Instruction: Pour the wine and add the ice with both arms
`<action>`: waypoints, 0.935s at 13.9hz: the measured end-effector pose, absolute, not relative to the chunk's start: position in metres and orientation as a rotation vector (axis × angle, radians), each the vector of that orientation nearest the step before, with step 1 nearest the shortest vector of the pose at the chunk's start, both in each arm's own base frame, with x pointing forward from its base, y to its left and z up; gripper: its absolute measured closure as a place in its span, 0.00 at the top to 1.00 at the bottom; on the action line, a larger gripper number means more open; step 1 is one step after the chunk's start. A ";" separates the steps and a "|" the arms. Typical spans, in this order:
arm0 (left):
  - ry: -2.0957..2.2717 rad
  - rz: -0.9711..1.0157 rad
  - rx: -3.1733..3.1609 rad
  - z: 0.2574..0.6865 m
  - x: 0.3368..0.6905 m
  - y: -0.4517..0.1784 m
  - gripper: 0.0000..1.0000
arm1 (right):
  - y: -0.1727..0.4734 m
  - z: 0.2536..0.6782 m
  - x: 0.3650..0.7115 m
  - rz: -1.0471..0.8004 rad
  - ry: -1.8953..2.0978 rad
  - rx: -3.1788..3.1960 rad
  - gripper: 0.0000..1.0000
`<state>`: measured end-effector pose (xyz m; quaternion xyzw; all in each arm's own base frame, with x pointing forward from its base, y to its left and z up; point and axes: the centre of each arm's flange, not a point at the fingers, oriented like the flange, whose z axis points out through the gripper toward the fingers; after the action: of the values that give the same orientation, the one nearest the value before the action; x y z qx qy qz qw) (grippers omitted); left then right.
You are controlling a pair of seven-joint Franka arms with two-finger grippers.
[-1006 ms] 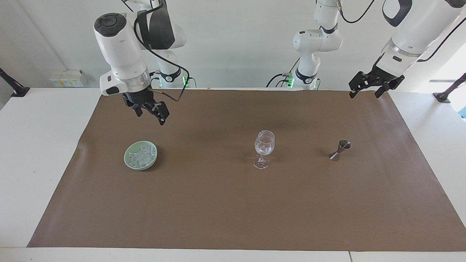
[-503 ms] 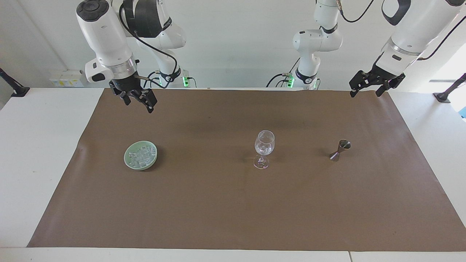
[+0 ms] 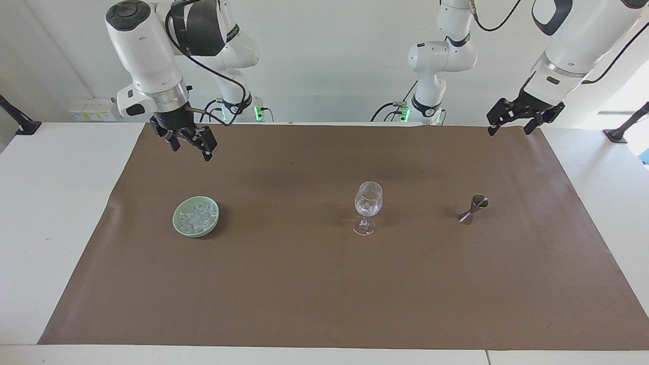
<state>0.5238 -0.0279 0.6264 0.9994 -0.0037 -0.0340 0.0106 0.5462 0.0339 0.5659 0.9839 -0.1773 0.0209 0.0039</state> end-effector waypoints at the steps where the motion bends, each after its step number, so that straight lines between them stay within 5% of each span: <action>1: -0.012 -0.106 3.119 0.626 0.524 -0.028 1.00 | 0.034 0.565 0.546 0.069 -0.546 3.085 1.00; 13: -0.012 -0.107 3.119 0.626 0.524 -0.028 1.00 | 0.038 0.586 0.546 0.121 -0.326 3.134 1.00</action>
<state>0.5238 -0.0279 0.6264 0.9994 -0.0037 -0.0343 0.0105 0.5464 0.0385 0.5863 0.9939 -0.1033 0.0385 -0.0057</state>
